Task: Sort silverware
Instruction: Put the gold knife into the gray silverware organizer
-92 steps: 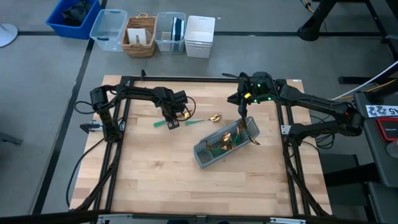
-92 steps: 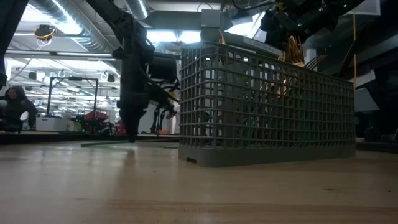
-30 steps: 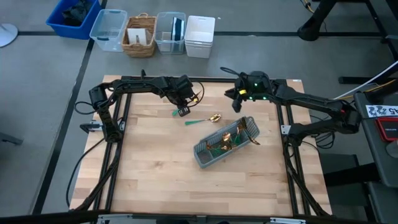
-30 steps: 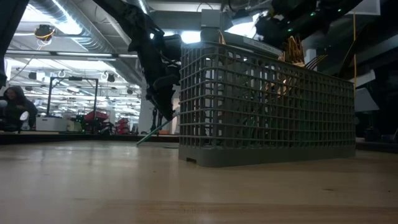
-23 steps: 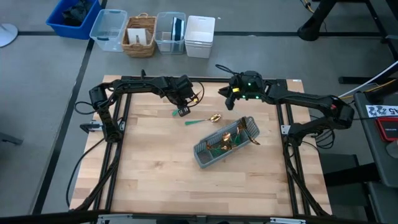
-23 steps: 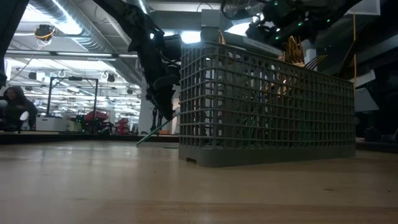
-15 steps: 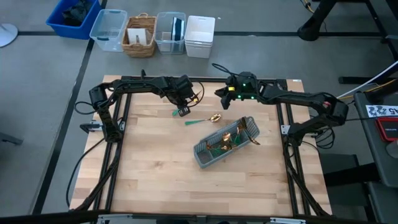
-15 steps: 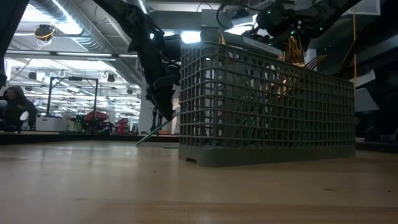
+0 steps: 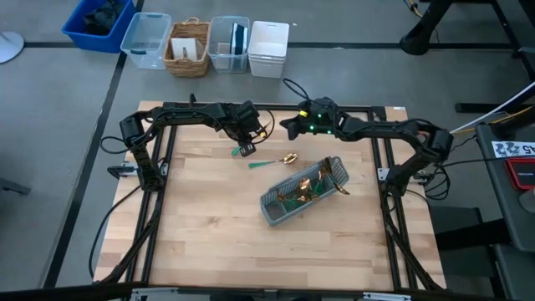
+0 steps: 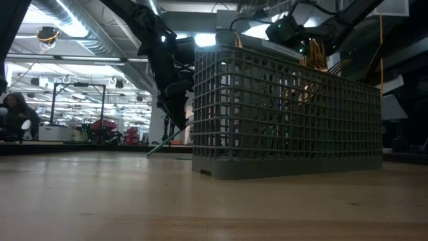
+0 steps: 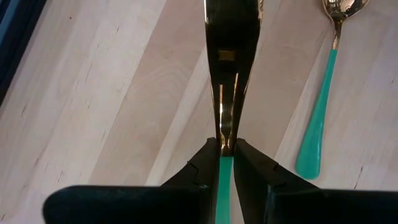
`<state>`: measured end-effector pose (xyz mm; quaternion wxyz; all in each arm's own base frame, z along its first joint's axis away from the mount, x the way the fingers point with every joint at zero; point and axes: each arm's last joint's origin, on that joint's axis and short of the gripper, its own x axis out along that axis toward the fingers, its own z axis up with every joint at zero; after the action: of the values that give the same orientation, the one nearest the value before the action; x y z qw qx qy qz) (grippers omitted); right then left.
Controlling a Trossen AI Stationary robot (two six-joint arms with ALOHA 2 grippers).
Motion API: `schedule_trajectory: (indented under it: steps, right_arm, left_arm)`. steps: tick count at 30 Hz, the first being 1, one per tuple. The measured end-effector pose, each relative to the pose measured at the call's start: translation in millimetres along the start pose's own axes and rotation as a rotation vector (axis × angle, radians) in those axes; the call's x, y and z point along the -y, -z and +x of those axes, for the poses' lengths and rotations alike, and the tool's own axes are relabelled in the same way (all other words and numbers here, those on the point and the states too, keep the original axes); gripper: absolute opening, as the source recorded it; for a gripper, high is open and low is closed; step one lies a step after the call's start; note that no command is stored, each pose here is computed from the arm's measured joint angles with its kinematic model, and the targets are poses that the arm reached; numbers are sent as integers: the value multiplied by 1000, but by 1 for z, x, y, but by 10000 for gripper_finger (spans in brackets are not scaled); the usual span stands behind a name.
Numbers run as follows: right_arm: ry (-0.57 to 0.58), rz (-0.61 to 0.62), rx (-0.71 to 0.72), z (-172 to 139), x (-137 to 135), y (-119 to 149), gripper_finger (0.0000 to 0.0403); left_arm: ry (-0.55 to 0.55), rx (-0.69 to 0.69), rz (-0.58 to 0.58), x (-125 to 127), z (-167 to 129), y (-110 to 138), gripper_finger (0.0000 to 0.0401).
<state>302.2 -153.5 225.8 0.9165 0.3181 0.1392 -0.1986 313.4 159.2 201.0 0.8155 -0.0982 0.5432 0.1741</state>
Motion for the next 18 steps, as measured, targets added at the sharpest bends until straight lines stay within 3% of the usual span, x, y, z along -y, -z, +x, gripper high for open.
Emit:
schedule_trajectory:
  steps: [18]
  right_arm:
    - [-2, 36, 37, 11, 4, 3, 63]
  left_arm:
    - [0, 0, 0, 0, 0, 0, 33]
